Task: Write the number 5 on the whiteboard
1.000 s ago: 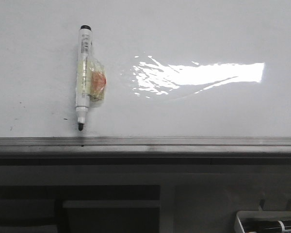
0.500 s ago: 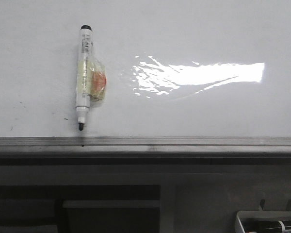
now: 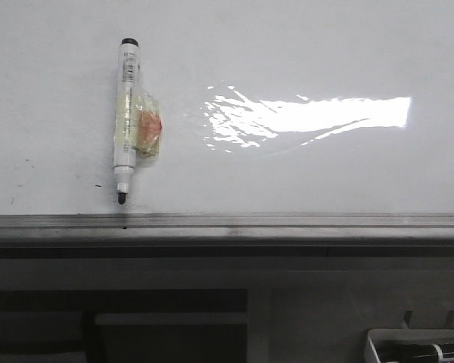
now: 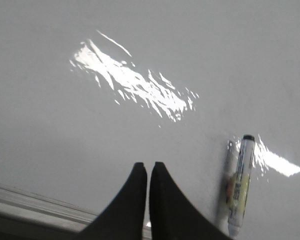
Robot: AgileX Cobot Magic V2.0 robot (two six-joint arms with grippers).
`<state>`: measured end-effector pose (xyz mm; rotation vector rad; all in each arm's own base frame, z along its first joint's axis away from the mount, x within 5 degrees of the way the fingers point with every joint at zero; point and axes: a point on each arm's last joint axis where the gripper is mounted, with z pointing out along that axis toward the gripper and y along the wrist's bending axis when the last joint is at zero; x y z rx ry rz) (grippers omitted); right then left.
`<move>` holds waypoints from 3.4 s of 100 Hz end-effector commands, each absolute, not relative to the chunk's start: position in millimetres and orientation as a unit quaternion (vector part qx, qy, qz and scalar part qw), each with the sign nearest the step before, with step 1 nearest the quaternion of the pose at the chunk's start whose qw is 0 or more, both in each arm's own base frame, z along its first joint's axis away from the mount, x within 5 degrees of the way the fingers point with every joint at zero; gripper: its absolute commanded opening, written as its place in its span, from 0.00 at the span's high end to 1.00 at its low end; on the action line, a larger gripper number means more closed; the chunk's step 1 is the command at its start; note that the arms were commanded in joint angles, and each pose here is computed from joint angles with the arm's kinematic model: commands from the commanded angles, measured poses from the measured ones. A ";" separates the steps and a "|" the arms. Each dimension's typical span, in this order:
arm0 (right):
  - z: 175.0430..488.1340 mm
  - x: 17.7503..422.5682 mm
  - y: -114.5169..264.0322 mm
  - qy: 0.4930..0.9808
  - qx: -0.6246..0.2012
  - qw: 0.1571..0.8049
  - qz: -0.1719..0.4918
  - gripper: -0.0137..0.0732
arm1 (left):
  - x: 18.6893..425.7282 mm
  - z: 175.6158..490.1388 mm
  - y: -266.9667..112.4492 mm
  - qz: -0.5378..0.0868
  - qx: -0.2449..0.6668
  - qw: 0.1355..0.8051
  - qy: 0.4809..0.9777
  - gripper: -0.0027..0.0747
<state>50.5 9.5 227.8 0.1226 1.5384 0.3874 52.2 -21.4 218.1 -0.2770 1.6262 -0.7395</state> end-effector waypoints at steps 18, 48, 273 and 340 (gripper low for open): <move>288.4 48.6 14.2 0.745 0.031 0.644 0.170 0.79 | 76.4 282.7 -29.9 -0.255 -0.038 0.590 0.765 0.80; 307.7 60.4 19.2 0.780 0.003 0.604 0.161 0.32 | 121.9 298.3 -57.4 -0.240 0.089 0.484 0.837 0.43; 315.2 124.6 165.4 0.708 -0.476 0.407 0.327 0.32 | 131.2 275.1 -193.5 -0.157 0.630 0.395 0.650 0.99; 307.3 137.7 187.4 0.726 -0.455 0.369 0.361 0.91 | 129.0 281.1 -190.6 -0.159 0.626 0.408 0.646 0.99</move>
